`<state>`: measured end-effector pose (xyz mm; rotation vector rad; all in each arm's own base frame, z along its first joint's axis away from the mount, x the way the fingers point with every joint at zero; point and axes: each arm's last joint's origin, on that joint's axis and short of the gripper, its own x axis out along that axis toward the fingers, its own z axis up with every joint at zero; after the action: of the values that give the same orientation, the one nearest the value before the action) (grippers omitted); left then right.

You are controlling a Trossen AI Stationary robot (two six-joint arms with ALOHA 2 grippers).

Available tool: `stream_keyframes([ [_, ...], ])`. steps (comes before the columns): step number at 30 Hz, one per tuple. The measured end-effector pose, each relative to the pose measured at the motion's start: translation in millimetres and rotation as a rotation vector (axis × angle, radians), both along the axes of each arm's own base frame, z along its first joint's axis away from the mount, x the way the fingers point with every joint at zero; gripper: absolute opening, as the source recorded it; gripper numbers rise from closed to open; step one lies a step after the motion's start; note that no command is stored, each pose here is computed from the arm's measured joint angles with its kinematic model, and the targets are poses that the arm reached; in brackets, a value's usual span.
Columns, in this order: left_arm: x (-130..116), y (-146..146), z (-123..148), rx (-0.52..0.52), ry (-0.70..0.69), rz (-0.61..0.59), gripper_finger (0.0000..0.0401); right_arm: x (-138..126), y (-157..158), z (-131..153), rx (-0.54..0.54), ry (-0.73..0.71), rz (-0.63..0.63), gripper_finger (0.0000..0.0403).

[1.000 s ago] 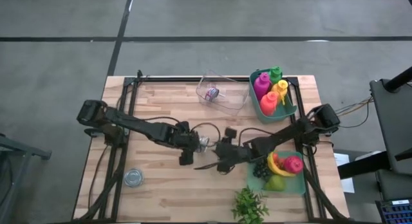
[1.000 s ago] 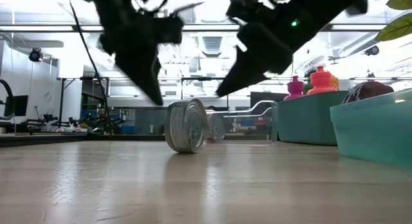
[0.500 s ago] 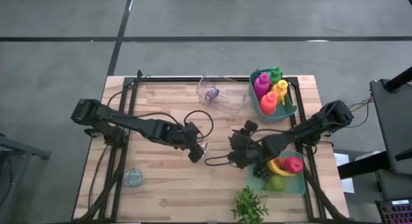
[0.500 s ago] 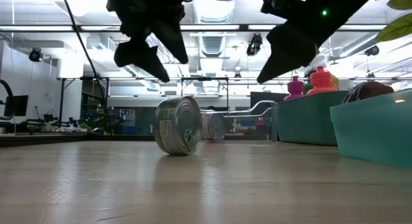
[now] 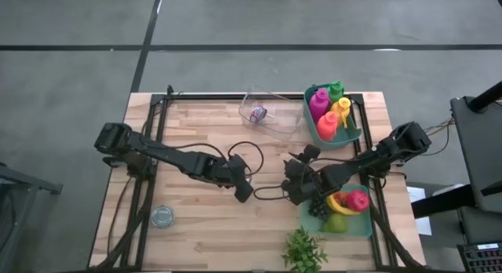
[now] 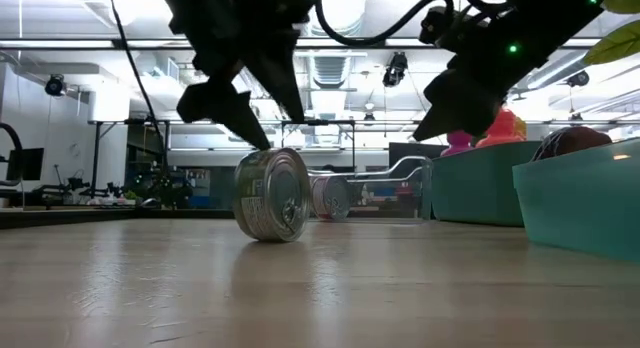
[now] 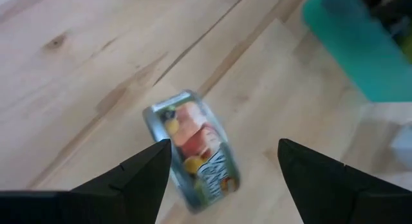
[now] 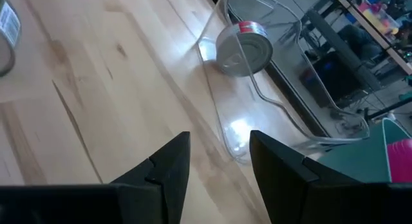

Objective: Pick & Place Food Item
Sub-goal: Put the right green tuna can into the transparent bin

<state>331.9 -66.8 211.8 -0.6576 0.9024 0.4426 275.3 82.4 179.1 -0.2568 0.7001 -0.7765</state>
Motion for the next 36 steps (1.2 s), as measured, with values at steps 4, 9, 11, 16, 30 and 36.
stream_keyframes([
  [4,3,-1,-10,0.013,0.026,0.003,0.0289,-2,-1,0,-0.006,-0.002,-0.003,0.0157],
  [9,4,0,-15,0.050,0.042,0.022,0.0289,-1,-1,0,-0.007,-0.005,-0.003,0.0157],
  [11,3,1,-17,0.068,0.047,0.032,0.0289,-1,-1,0,-0.007,-0.004,-0.003,0.0157],
  [16,6,1,-26,0.083,0.068,0.039,0.0289,-2,-1,0,-0.002,-0.010,-0.008,0.0157],
  [30,11,2,-27,0.210,0.079,-0.167,0.0289,-4,-1,-3,0.002,-0.008,-0.010,0.0157],
  [36,11,7,-26,0.371,0.120,-0.408,0.0289,-4,-2,-4,0.003,-0.007,-0.010,0.0157],
])
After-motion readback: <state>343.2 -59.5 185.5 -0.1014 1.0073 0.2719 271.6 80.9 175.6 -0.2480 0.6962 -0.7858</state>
